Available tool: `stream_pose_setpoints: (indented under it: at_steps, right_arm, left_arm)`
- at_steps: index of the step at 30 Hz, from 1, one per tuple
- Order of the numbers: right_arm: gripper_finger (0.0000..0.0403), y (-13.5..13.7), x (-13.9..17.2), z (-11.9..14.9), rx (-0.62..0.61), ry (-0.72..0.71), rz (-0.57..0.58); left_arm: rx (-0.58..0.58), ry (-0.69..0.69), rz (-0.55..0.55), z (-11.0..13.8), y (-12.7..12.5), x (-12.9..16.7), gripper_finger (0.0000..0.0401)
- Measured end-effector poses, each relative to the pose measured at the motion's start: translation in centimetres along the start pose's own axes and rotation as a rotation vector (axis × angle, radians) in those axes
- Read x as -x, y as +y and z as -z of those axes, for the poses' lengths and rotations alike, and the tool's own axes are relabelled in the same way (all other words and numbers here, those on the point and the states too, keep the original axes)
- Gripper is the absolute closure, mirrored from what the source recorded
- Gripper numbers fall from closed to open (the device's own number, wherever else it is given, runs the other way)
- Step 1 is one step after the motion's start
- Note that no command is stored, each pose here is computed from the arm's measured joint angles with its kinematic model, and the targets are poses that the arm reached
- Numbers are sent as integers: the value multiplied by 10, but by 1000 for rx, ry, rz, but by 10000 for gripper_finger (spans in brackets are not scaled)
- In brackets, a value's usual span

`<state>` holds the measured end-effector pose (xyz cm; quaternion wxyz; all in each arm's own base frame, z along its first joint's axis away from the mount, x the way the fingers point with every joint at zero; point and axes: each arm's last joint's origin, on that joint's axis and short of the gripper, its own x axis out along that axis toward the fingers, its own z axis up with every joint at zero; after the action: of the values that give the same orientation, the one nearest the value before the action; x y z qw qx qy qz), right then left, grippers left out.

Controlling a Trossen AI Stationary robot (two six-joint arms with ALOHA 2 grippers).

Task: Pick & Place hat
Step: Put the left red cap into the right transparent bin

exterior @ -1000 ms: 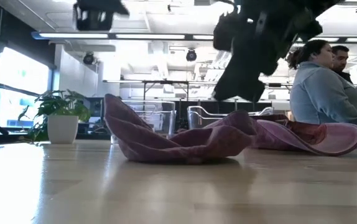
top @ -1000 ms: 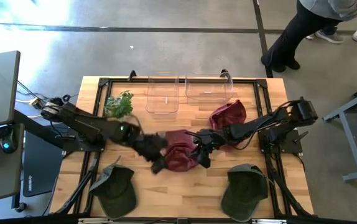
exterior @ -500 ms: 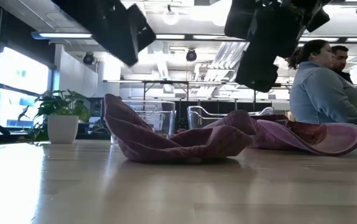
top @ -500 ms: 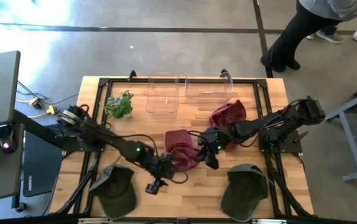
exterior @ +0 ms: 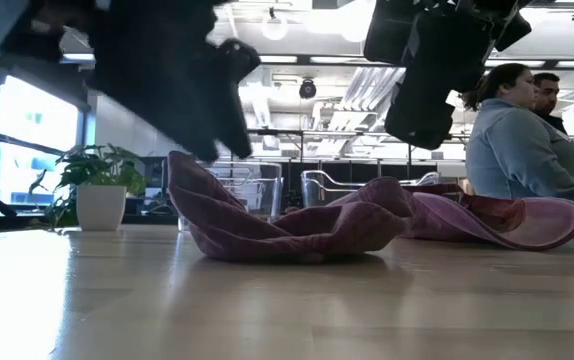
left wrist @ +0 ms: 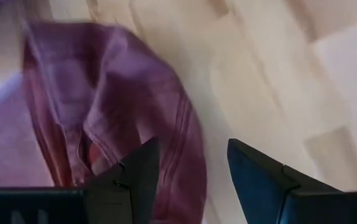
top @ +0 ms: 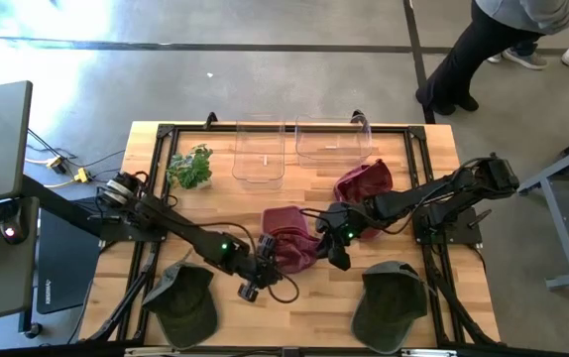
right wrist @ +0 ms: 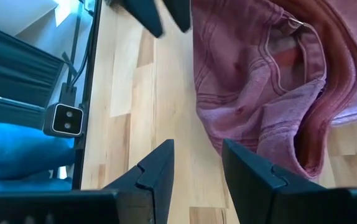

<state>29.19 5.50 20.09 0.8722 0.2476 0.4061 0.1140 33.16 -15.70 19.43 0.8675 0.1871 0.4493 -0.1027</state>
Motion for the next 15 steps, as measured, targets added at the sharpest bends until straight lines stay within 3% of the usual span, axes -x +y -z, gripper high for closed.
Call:
stream_pose_setpoints:
  at_steps: [5, 10, 13, 15]
  right_arm:
    - [272, 0, 0, 1, -3, 6, 1]
    - [272, 1, 0, 2, -23, 33, -32]
    - [272, 2, 0, 3, 14, 52, -68]
    - [272, 3, 0, 3, 80, 59, -88]
  left_arm:
    - [-64, 92, 14, 11, -3, -21, 219]
    - [-82, 123, -70, 12, -2, -29, 221]
    - [-62, 99, -92, 4, 0, -26, 250]
    - [-32, 85, -94, -4, 1, -21, 291]
